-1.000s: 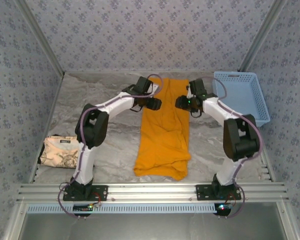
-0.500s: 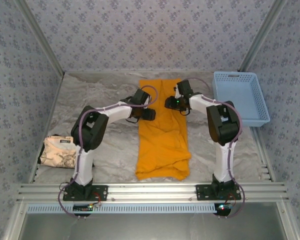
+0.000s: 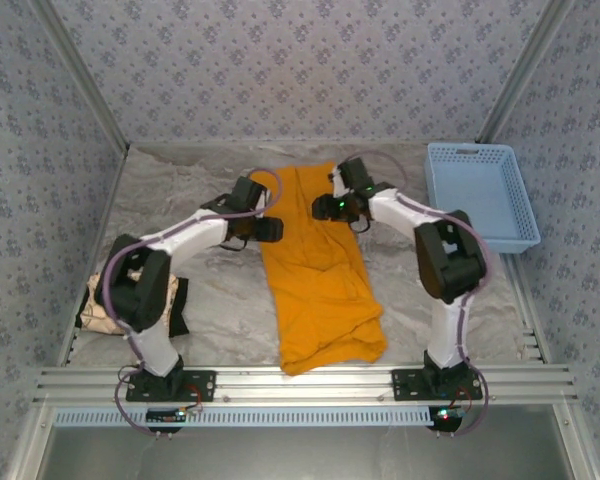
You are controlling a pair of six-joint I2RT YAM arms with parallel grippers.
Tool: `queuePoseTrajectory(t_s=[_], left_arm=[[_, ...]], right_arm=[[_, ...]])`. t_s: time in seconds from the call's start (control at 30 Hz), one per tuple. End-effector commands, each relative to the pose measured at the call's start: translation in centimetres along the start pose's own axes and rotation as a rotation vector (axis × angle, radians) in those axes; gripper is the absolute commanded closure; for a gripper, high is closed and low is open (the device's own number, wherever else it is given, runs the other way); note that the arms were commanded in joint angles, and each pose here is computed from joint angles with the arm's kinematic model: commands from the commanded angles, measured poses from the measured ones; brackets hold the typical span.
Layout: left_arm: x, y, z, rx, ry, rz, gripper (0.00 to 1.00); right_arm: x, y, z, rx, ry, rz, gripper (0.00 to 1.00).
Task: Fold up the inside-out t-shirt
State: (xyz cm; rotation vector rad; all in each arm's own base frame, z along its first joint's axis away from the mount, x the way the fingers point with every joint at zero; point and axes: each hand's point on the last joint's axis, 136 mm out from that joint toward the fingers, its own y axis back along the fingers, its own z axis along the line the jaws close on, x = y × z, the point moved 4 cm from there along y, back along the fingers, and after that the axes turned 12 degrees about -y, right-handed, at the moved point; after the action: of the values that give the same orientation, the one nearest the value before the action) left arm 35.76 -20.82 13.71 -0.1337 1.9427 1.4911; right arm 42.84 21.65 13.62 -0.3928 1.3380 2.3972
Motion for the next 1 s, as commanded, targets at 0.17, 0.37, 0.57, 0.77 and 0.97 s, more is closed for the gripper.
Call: queuePoseTrajectory(t_s=[0.17, 0.37, 0.57, 0.77, 0.97], left_arm=[[3.7, 9.1, -9.9, 0.321, -0.682, -0.234, 0.34], [13.5, 12.0, -14.7, 0.657, -1.176, -0.232, 0.30], [19.2, 9.6, -14.7, 0.642, -1.529, -0.098, 0.23], [21.0, 7.0, -14.2, 0.634, -1.592, 0.029, 0.22], [22.8, 4.0, -14.2, 0.581, -1.673, 0.167, 0.23]], right_arm=[[-2.4, 16.2, 0.9, 0.012, 0.413, -0.262, 0.36], [7.7, 20.0, 1.2, -0.193, 1.202, -0.161, 0.25], [18.0, 19.6, -1.8, -0.400, 1.454, 0.157, 0.18], [25.8, 17.3, -6.2, -0.381, 1.595, 0.559, 0.16], [27.6, 15.3, -8.5, -0.337, 1.664, 0.606, 0.15]])
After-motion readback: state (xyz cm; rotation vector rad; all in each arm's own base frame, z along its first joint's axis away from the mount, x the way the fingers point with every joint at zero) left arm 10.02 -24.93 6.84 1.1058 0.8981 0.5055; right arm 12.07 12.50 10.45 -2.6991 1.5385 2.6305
